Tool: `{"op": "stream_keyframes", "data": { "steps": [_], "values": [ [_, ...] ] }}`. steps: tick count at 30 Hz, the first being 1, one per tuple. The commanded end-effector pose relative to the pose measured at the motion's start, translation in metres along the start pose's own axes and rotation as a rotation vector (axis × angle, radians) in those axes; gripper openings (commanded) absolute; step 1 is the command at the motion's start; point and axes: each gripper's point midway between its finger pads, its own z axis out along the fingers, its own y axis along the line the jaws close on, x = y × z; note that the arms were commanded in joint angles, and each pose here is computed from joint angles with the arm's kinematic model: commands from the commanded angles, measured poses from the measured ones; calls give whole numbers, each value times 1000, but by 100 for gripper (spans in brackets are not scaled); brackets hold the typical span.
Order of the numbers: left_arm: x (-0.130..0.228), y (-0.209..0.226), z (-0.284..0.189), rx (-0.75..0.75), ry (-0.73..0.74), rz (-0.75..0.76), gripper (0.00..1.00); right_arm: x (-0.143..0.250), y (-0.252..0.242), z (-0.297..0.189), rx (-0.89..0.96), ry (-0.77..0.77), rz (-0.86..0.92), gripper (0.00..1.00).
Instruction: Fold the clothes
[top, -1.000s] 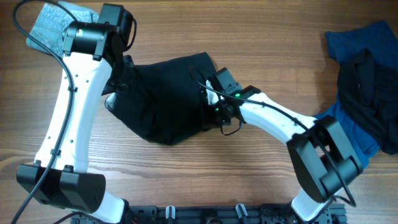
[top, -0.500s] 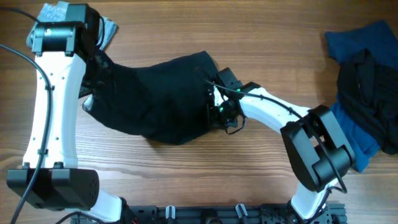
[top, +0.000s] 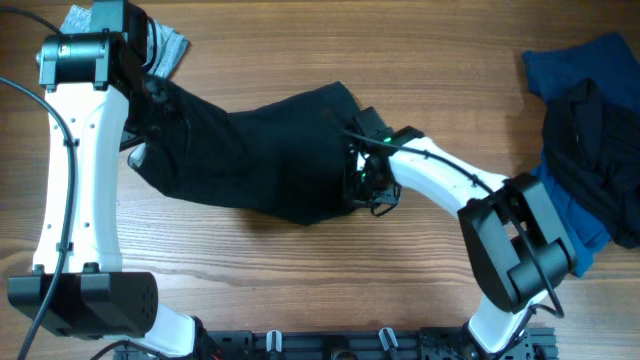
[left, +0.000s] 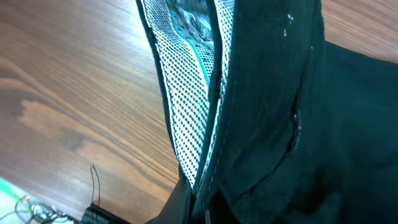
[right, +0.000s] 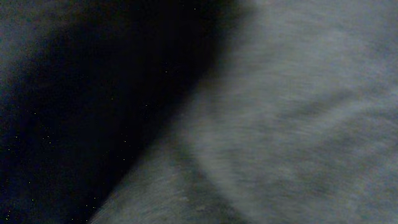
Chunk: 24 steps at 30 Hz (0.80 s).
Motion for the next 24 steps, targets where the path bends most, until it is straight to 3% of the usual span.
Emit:
{"op": "stream_keyframes", "data": {
  "steps": [1, 9, 11, 13, 20, 24],
  "values": [
    [-7, -1, -13, 43, -43, 20, 4, 42, -7, 24, 110, 94, -21, 16],
    [-12, 8, -12, 15, -56, 5, 5, 45, -29, 3, 240, 52, 1, 39],
    [-13, 11, -11, 13, -57, -6, 6, 41, -29, -17, 245, -1, -9, 58],
    [-14, 12, -11, 12, -57, -10, 5, 38, -19, -39, 197, -62, -32, 67],
    [-14, 12, -11, 13, -57, -9, 6, 40, 15, -113, 0, -250, -118, 71],
    [-14, 10, -11, 22, -58, -10, 5, 35, 25, -130, -50, -320, -144, 75]
  ]
}}
